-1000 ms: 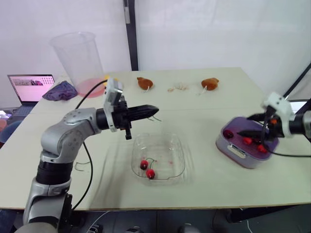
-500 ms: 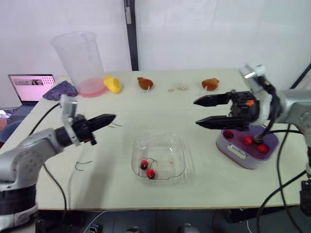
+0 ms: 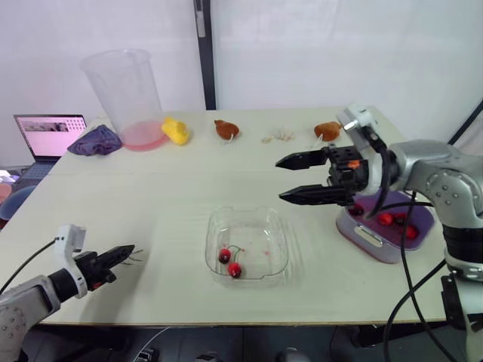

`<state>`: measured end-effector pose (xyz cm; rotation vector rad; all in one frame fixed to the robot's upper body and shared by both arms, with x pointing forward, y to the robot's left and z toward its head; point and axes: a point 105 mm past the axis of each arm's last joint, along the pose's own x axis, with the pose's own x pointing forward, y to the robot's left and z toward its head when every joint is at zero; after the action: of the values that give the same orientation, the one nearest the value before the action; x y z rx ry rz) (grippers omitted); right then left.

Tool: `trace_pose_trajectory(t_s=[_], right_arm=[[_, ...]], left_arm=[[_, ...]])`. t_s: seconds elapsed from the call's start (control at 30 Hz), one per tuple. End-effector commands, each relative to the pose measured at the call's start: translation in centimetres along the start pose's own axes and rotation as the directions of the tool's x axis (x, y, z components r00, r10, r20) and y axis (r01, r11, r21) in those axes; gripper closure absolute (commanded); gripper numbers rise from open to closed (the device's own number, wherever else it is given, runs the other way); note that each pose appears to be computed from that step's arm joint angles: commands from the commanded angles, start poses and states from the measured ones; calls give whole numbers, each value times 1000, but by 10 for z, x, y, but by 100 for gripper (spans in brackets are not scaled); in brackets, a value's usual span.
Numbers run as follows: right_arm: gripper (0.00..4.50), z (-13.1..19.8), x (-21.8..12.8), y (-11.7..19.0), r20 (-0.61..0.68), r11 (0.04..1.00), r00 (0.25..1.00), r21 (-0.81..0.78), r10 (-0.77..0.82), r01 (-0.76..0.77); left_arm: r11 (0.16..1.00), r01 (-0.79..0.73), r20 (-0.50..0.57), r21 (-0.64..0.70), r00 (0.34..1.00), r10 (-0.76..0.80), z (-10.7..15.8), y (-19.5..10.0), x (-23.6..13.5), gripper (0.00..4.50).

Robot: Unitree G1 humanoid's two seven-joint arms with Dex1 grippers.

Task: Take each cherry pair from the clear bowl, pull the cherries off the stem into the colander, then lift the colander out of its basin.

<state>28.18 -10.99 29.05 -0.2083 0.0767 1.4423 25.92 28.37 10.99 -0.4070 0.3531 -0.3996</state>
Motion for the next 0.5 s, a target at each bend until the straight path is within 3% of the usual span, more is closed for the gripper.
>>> trace_pose_trajectory(t_s=[0.03,0.2,0.33,0.4,0.5], right_arm=[[0,7,-3,3,19,1000,1000,-20,14,-13],[0,3,-2,1,15,1000,1000,-5,8,-8],[0,-5,-2,-3,4,1000,1000,12,-27,27],[0,-11,-3,-4,-15,999,999,14,-46,46],[0,-14,-4,-2,-33,998,997,-21,-65,65]], left_arm=[[998,-47,59,36,997,45,18,6,-9,262],[997,-44,166,71,986,31,47,4,-17,10],[989,-31,245,147,970,-6,76,-5,-23,4],[976,38,279,215,955,-98,94,-24,-21,4],[919,189,197,346,943,-268,103,-62,-12,4]])
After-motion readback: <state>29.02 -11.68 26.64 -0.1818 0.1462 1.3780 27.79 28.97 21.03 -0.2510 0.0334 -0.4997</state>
